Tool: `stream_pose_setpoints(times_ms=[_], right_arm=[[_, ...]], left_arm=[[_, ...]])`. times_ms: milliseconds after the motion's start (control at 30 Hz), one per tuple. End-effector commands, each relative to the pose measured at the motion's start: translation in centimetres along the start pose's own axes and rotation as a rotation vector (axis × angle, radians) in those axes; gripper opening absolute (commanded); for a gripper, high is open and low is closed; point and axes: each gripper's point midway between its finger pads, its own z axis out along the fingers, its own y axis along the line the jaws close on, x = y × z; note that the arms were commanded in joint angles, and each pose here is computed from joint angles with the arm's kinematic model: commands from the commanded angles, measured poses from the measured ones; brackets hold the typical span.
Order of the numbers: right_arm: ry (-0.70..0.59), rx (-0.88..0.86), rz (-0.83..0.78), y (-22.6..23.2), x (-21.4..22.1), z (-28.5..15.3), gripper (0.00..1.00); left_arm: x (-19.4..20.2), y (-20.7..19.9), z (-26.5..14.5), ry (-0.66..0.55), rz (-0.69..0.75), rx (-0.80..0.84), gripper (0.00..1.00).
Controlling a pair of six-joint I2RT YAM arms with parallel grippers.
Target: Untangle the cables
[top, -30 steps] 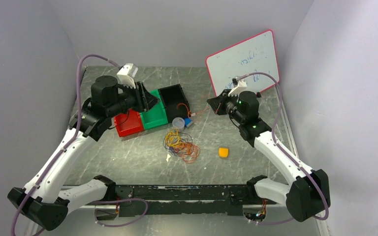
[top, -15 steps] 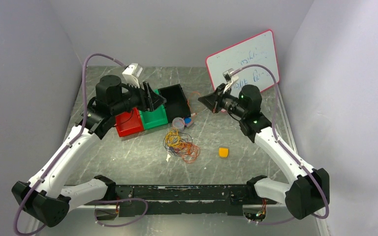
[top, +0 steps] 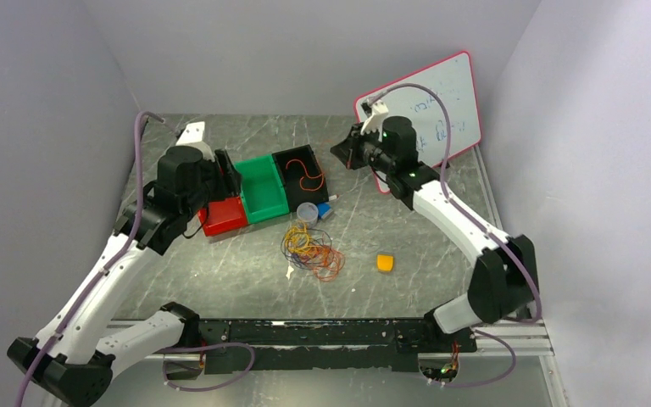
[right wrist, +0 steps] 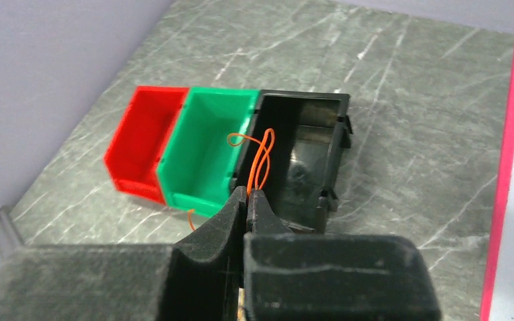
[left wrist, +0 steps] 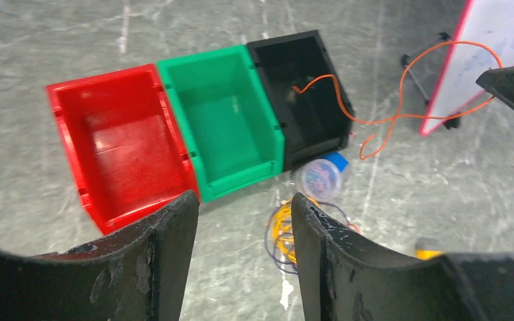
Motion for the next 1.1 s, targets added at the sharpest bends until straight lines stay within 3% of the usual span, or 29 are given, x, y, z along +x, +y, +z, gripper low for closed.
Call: stream_pose_setpoints(times_ms=[0,300,567,833,1067], right_arm=[[0.016,0.076,-0.006,-2.1,0.2,3.0,0.0],[0.071,0.168,-0.03,-4.8,1.7,9.0,0.0],[0.211,0.196,-0.154,-3.4,6.0,13.7,0.0],[0.395,0.218,-0.224,-4.2,12.5,16.4,0.01],[0.461,0.202,-0.241,-4.0,15.5,17.3,0.01]], left_arm=[[0.4,3.6,-0.9,-0.025,0.039,-0.162,0.58],[1.8,5.2,-0.4,-0.03,0.082,-0.203,0.58],[4.3,6.4,0.9,0.005,0.124,-0.228,0.57],[6.6,6.4,1.4,0.03,0.117,-0.192,0.57],[7.3,6.8,1.4,0.037,0.117,-0.194,0.57]])
